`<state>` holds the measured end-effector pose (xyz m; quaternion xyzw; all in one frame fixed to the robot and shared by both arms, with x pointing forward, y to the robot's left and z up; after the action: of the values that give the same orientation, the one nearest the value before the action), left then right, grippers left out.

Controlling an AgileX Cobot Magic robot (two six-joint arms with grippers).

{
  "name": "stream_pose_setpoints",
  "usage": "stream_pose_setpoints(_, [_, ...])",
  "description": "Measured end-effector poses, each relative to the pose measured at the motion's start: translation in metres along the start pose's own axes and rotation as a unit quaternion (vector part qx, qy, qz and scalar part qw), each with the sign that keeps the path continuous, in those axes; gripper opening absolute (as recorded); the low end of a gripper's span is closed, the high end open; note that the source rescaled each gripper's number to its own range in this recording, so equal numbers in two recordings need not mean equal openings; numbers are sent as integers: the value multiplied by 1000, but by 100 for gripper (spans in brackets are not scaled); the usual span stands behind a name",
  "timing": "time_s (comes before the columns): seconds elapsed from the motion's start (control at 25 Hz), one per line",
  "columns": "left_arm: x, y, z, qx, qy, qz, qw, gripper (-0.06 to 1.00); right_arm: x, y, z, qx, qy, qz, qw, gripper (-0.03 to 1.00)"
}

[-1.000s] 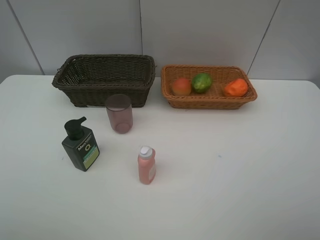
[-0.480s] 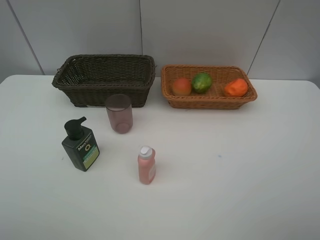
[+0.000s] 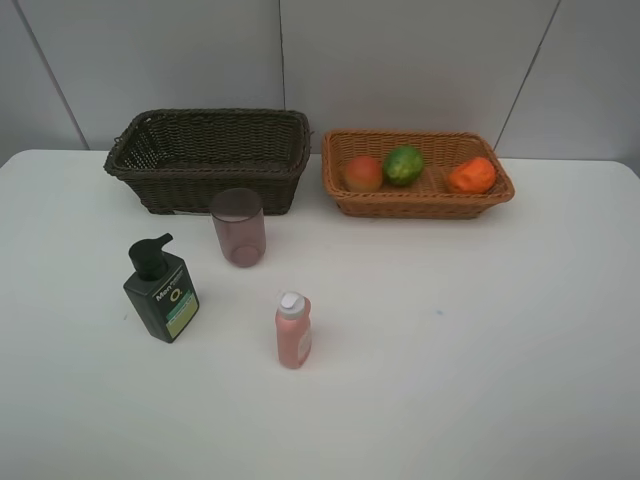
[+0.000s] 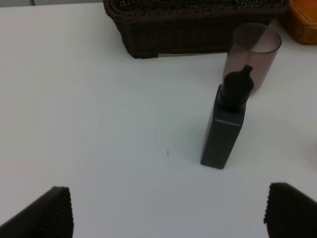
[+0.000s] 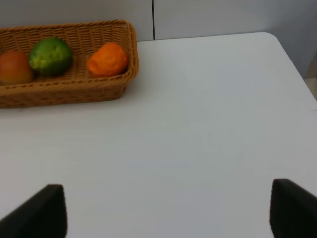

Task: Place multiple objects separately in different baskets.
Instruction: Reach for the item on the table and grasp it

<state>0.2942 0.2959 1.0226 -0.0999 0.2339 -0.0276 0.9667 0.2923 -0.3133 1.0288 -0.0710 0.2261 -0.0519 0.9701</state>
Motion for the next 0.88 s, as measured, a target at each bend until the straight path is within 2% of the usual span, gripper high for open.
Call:
stream_pose_setpoints(0.68, [0, 2, 0, 3, 0, 5, 1000, 100, 0, 0, 0, 0, 0, 0, 1000, 67])
stream_pose_setpoints(0.88, [13, 0, 11, 9, 27, 16, 999, 100, 0, 0, 0, 0, 0, 0, 1000, 67])
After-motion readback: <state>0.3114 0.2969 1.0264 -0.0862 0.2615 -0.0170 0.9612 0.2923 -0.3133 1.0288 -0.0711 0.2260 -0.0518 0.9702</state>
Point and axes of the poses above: a point on each arm's last joint axis where the gripper is mounted, x pointing out along that axis toward the gripper, y along the wrist's bending axis when the last joint is at zero, z = x × y, the point moved 7 cm from there along x, pointing out along that axis toward the gripper, and after that the axes turned 10 degrees about -x, right-handed, at the moved point
